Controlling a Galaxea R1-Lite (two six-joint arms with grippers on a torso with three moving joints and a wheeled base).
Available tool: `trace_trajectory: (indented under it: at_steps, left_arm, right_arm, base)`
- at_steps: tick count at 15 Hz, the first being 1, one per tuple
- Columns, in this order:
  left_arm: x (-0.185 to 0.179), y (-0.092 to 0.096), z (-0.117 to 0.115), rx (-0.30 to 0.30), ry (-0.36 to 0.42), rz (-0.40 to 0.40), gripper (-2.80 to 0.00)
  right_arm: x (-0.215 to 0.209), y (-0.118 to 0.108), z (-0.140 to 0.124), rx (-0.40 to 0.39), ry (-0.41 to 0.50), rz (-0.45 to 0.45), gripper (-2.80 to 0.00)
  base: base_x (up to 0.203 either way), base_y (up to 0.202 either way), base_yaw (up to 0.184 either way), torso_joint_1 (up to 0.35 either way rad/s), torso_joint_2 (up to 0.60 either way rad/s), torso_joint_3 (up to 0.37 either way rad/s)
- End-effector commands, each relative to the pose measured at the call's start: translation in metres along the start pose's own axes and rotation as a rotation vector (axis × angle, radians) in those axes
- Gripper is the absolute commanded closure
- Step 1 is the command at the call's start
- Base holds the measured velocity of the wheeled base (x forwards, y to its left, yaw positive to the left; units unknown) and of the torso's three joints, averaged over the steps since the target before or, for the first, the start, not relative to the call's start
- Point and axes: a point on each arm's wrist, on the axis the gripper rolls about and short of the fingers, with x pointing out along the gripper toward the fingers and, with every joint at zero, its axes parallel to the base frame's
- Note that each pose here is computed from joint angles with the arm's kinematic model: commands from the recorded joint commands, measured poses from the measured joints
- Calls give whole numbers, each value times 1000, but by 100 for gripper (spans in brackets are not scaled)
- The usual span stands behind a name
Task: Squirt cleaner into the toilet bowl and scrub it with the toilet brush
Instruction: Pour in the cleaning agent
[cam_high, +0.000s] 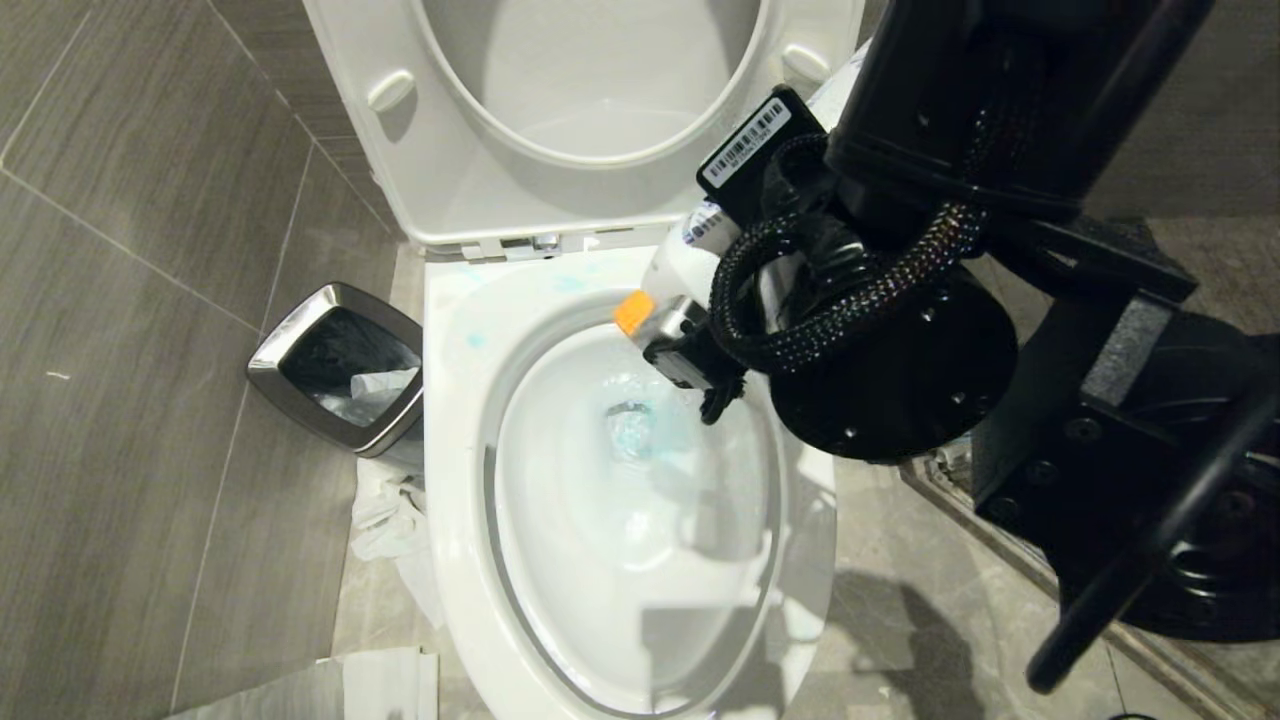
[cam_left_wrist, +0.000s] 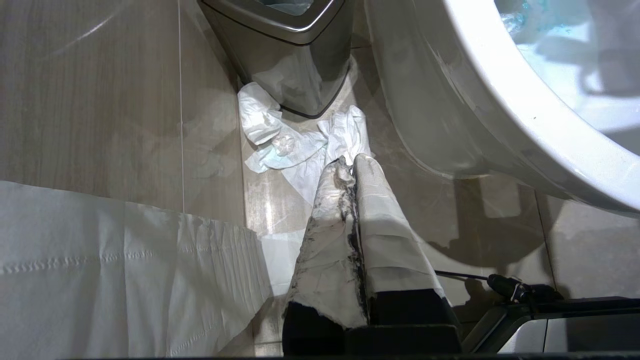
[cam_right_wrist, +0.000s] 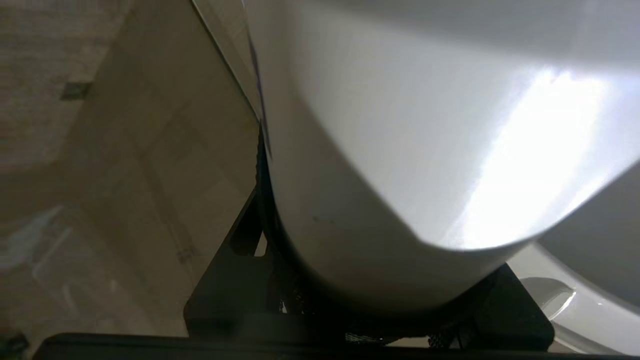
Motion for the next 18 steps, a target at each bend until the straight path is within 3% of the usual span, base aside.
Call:
trace_trajectory:
  at_steps: [1, 8, 14, 18]
  left_arm:
    - [0, 0, 0, -1, 1, 1, 0]
    - [0, 0, 0, -3, 1, 3, 0]
    - [0, 0, 0, -1, 1, 3, 0]
    - [0, 0, 0, -3, 1, 3, 0]
  right_arm:
    - [-7, 1, 1, 0, -14, -6, 0]
    - [-6, 0, 19, 43, -26, -4, 0]
    - [-1, -10, 19, 226, 59, 9, 0]
    - [-4, -15, 15, 500, 144, 35, 0]
  base:
    - [0, 0, 0, 0, 0, 0]
    - [0, 0, 0, 0, 0, 0]
    - [0, 0, 0, 0, 0, 0]
    - [0, 0, 0, 0, 0, 0]
